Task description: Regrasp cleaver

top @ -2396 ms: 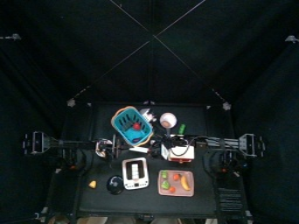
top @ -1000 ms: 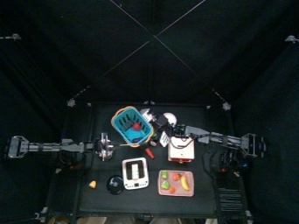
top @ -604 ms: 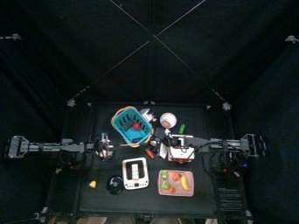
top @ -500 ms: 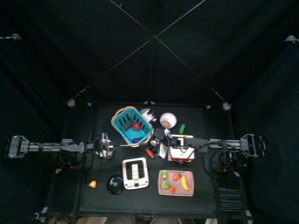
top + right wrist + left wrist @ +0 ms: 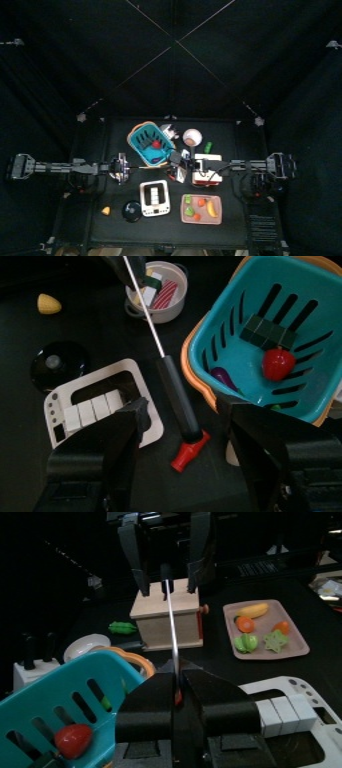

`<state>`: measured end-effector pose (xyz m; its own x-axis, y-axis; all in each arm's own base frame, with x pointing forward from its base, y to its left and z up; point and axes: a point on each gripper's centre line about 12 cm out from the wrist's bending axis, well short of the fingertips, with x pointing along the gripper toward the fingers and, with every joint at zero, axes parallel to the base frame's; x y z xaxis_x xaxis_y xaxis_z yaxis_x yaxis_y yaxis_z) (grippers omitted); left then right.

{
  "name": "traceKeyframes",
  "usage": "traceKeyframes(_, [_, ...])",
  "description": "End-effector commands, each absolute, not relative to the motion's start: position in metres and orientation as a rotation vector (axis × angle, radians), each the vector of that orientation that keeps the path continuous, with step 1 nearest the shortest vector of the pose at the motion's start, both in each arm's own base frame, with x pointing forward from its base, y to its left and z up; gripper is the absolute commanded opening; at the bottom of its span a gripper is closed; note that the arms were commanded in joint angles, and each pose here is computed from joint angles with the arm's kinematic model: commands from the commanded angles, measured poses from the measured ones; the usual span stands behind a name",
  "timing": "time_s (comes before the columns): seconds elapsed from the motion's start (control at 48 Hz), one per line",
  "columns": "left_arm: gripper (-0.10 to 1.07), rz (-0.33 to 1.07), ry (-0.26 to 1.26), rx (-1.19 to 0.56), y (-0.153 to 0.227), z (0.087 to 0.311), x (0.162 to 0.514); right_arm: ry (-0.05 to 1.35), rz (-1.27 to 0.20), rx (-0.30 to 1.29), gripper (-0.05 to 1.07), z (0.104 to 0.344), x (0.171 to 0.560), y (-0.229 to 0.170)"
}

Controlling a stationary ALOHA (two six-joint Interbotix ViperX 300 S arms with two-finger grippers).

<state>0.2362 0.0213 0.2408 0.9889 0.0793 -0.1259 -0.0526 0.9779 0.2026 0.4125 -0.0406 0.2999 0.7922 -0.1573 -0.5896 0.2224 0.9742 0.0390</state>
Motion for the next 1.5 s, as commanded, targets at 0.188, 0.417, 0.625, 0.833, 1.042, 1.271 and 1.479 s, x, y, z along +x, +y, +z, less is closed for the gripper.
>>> traceKeyframes(0.188, [0.43,0.067,0.142,0.182,0.0219,0.2477,0.2438,0.561,-0.198,0.094,0.75,0.3219,0.4150,-0.0399])
traceKeyframes(0.417, [0.43,0.067,0.165,0.167,0.0224,0.2450,0.2471,0.572,-0.197,0.093,0.59,0.3180,0.4153,-0.0393])
traceKeyframes(0.625, [0.43,0.072,0.155,0.167,0.0235,0.2459,0.2470,0.584,-0.198,0.091,0.55,0.3140,0.4159,-0.0395])
traceKeyframes(0.833, [0.45,0.072,0.158,0.173,0.0236,0.2439,0.2461,0.587,-0.200,0.089,0.54,0.3132,0.4161,-0.0397])
traceKeyframes(1.042, [0.62,0.050,0.114,0.221,0.0206,0.2433,0.2439,0.587,-0.200,0.091,0.54,0.3133,0.4157,-0.0397])
traceKeyframes(1.271, [0.92,0.060,0.092,0.222,0.0227,0.2435,0.2426,0.588,-0.201,0.094,0.54,0.3133,0.4141,-0.0396])
traceKeyframes(1.479, [0.98,0.075,0.083,0.220,0.0261,0.2448,0.2424,0.591,-0.202,0.103,0.54,0.3120,0.4133,-0.0394])
